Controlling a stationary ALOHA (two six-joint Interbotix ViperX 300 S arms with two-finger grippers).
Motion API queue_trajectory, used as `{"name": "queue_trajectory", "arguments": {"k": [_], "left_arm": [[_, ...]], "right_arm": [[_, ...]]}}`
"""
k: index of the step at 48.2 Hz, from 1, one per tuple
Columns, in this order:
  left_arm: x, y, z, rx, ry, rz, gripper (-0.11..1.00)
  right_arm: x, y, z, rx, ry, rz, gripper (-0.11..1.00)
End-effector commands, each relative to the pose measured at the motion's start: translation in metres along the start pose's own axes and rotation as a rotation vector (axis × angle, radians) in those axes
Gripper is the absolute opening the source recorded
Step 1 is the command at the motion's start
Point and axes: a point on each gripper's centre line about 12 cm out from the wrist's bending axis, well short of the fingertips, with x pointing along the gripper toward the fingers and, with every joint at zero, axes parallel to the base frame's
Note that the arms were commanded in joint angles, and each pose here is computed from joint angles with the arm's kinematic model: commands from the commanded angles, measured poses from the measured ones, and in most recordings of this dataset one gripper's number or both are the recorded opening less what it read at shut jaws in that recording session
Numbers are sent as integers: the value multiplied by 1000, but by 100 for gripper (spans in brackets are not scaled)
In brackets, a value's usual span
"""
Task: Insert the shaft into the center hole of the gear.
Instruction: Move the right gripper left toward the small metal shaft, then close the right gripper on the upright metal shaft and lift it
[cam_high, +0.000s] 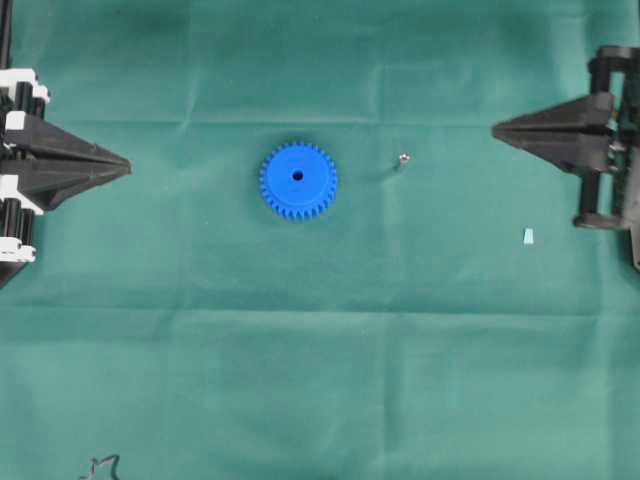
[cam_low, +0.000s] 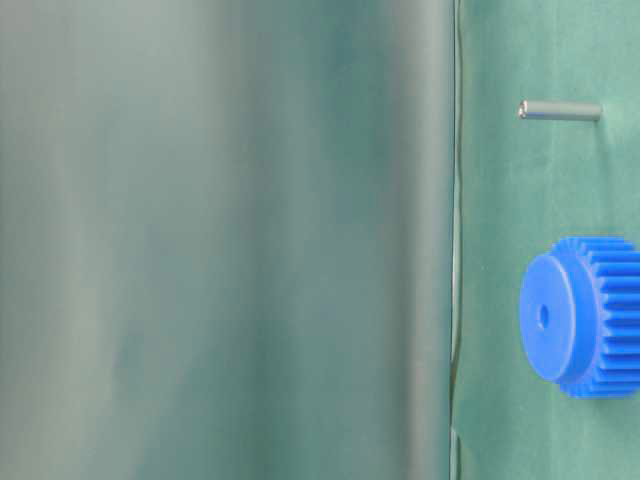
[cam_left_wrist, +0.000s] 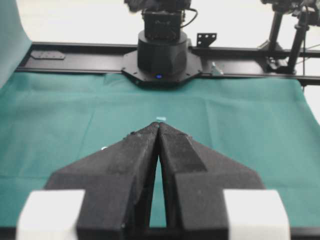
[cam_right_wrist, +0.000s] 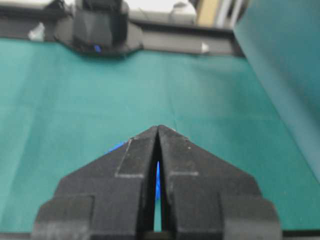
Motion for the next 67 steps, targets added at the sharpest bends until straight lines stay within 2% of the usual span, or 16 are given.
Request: {"name": "queue_trajectory", "arguments": {"k": [1, 5, 14, 17, 18, 23, 33, 50, 56, 60, 67], "left_arm": [[3, -1, 10, 4, -25, -4, 0], [3, -1, 10, 3, -23, -4, 0], [3, -1, 9, 1, -21, -4, 0], [3, -1, 9, 1, -20, -4, 0], [3, -1, 9, 1, -20, -4, 0], [4, -1, 8, 0, -14, -4, 0], [4, -1, 6, 1, -6, -4, 0], [4, -1, 5, 1, 6, -4, 0], [4, -1, 4, 1, 8, -4, 0], [4, -1, 5, 1, 11, -3, 0], [4, -1, 4, 1, 12, -3, 0]], "right_arm": [[14, -4, 3, 8, 18, -18, 4], [29, -11, -7, 22, 76, -43, 16], [62, -22, -38, 39, 213, -80, 73], [72, -23, -53, 41, 265, -82, 88], [75, -24, -57, 42, 281, -84, 90], [85, -27, -80, 62, 339, -99, 81], [95, -31, -116, 109, 400, -133, 82], [101, -34, -141, 131, 440, -157, 81], [102, -34, -142, 137, 443, -162, 77], [103, -34, -142, 129, 442, -159, 67], [103, -34, -142, 125, 444, -157, 30]]}}
